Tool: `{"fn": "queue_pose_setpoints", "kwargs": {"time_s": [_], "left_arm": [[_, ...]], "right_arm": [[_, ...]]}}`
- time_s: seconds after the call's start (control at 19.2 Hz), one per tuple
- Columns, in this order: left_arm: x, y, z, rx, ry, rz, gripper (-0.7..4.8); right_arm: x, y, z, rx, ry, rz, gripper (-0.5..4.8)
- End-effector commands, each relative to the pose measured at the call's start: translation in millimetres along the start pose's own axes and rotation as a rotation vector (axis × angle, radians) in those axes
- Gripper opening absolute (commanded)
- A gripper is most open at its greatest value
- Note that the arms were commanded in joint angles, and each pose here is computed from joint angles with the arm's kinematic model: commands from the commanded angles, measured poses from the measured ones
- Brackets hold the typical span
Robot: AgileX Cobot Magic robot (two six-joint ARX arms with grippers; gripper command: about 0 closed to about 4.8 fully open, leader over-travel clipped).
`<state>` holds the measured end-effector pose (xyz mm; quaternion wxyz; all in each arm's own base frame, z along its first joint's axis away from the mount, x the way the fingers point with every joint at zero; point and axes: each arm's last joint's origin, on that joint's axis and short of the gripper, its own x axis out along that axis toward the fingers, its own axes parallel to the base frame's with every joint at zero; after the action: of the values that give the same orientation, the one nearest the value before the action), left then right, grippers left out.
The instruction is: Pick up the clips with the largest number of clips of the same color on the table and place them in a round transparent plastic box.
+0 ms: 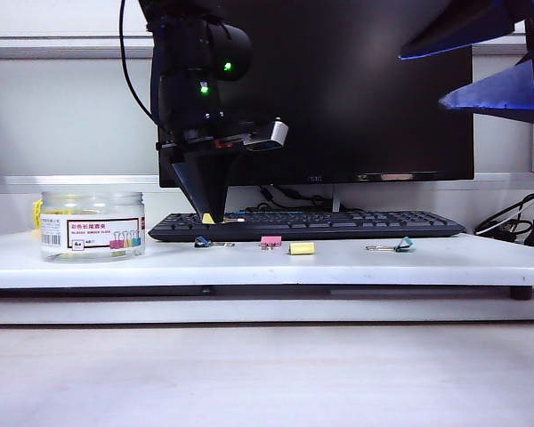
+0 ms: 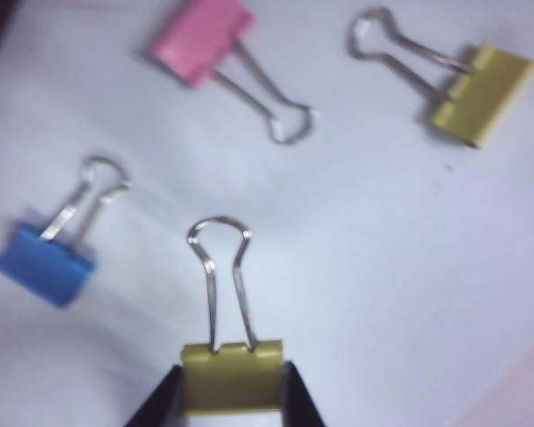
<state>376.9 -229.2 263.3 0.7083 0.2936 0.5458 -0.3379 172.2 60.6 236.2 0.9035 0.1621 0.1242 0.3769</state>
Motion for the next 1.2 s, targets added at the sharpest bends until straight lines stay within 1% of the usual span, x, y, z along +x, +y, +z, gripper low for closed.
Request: {"fn": "queue_pose_setpoints", "kwargs": {"time_s": [0.05, 0.1, 0.21, 0.31, 0.36, 0.42, 0.52, 0.68, 0.83, 0.94, 1.2], "left_arm": [[-20, -4.4, -5, 0.005, 0.004, 0.021, 0.84], [-25, -5.3, -7, 0.005, 0.002, 0.026, 0.84], [-49, -7.9, -14, -0.001, -0.02, 0.042, 0.84], [-69, -10.5, -22, -0.015, -0.028, 0.086, 0.84], [-81, -12.7, -28, -0.022, -0.016, 0.101, 0.84], [-91, -13.1, -38, -0.035, 0.019, 0.107, 0.84], [-97, -6.8, -44, -0.087, 0.017, 0.129, 0.84], [-98, 9.6, -53, -0.192, 0.022, 0.139, 0.84], [-92, 22.3, -63, -0.253, 0.049, 0.125, 0.86], [-81, 25.8, -69, -0.268, 0.084, 0.09, 0.89], [-70, 26.4, -74, -0.271, 0.13, 0.075, 0.89]], "right_arm": [[0, 2, 2, -0.012, -0.008, 0.022, 3.72], [0, 2, 2, -0.012, -0.005, 0.028, 3.72], [0, 2, 2, -0.012, -0.004, 0.03, 3.72], [0, 2, 2, -0.012, -0.004, 0.031, 3.72], [0, 2, 2, -0.012, -0.003, 0.033, 3.72], [0, 2, 2, -0.012, -0.003, 0.033, 3.72], [0, 2, 2, -0.012, -0.002, 0.036, 3.72], [0, 2, 2, -0.012, 0.002, 0.048, 3.72], [0, 2, 2, -0.012, 0.003, 0.051, 3.72], [0, 2, 2, -0.025, 0.002, 0.05, 3.71], [0, 2, 2, -0.031, 0.002, 0.05, 3.68]]}}
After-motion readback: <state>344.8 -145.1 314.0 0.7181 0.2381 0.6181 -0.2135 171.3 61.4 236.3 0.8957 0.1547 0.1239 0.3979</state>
